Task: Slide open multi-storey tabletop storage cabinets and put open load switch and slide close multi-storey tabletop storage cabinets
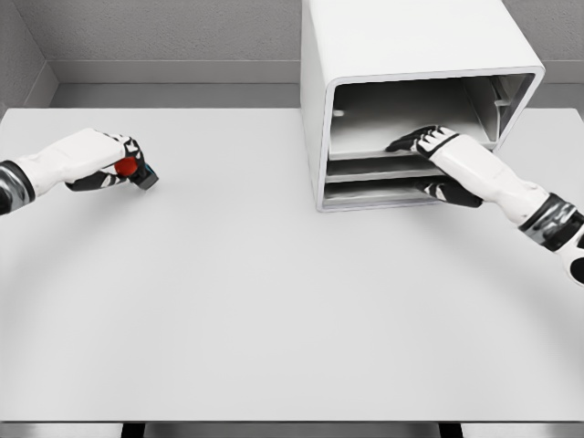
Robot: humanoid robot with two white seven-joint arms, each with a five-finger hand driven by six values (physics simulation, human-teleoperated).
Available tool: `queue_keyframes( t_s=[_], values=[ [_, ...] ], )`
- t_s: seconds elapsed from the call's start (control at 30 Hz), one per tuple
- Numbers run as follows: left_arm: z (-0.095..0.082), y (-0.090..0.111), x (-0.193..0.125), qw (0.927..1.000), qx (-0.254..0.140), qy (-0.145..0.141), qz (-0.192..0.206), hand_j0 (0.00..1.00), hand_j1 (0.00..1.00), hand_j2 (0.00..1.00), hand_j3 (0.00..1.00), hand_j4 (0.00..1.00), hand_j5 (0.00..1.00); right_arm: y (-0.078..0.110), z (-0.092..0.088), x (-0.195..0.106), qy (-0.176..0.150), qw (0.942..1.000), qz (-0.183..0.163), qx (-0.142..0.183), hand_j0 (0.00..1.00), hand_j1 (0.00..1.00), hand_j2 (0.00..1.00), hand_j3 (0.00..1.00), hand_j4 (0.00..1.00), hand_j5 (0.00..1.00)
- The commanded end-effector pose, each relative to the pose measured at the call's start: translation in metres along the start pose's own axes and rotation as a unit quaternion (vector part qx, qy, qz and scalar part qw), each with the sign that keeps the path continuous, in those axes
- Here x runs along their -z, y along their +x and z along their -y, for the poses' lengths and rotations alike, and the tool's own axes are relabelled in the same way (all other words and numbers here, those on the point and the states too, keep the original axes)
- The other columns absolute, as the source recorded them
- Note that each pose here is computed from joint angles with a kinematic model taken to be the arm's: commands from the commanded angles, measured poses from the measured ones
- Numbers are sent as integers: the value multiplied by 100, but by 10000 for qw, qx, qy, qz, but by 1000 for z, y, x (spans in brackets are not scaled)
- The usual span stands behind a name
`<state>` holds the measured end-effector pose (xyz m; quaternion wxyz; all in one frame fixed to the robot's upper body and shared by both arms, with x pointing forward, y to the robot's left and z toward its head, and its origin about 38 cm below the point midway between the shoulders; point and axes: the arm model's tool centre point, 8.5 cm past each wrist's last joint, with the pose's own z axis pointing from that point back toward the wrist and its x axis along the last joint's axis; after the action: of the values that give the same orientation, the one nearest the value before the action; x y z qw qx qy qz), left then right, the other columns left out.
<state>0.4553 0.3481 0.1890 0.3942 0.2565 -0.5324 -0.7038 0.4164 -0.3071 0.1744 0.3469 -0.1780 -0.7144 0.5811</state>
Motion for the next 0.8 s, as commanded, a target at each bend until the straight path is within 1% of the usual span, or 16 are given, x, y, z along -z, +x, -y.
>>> queue_keyframes(
  t_s=[0.0, 0.17, 0.23, 0.3, 0.33, 0.37, 0.47, 0.57, 0.67, 0.7, 0.77],
  values=[
    [-6, 4, 0, 9999, 34, 100, 50, 43, 43, 43, 43, 43, 43, 2, 8, -3, -38, 10000, 46, -42, 77, 77, 77, 77, 77, 77],
    [-12, 10, 0, 9997, 106, 173, 110, 43, 43, 43, 43, 43, 43, 2, 10, -8, -2, 10000, 46, -68, 76, 76, 76, 76, 76, 76],
    [-13, 10, 0, 9997, 122, 178, 111, 43, 43, 43, 43, 43, 43, 3, 14, -15, -106, 9999, 3, -81, 76, 76, 76, 76, 76, 76],
    [-13, 14, 0, 9996, 147, 206, 157, 43, 43, 43, 43, 43, 43, 5, 16, -17, -137, 9999, 9, -94, 76, 76, 76, 76, 76, 76],
    [-16, 19, -1, 9992, 141, 287, 242, 43, 43, 43, 43, 43, 43, 5, 15, -17, -132, 9999, 6, -89, 76, 76, 76, 76, 76, 76],
    [-16, 22, -2, 9990, 164, 299, 274, 43, 43, 43, 43, 43, 43, 4, 16, -18, -123, 9999, 0, -100, 76, 76, 76, 76, 76, 76],
    [-20, 25, -2, 9986, 168, 366, 328, 43, 43, 43, 43, 43, 43, 4, 18, -21, -90, 9998, -7, -155, 76, 76, 76, 76, 76, 76],
    [-22, 28, -3, 9984, 206, 394, 363, 43, 43, 43, 43, 43, 43, 4, 20, -22, -101, 9998, -5, -143, 72, 72, 72, 72, 72, 72],
    [-24, 32, -4, 9979, 253, 432, 401, 43, 43, 43, 43, 43, 43, 3, 16, -24, -75, 9999, -25, -114, 70, 70, 70, 70, 70, 70],
    [-25, 32, -4, 9979, 259, 436, 404, 43, 43, 43, 43, 43, 43, 3, 15, -24, -65, 9999, -30, -103, 68, 68, 68, 68, 68, 68],
    [-26, 36, -5, 9974, 219, 498, 480, 43, 43, 43, 43, 43, 43, 3, 13, -26, -31, 9999, -40, -96, 68, 68, 68, 68, 68, 68]
  ],
)
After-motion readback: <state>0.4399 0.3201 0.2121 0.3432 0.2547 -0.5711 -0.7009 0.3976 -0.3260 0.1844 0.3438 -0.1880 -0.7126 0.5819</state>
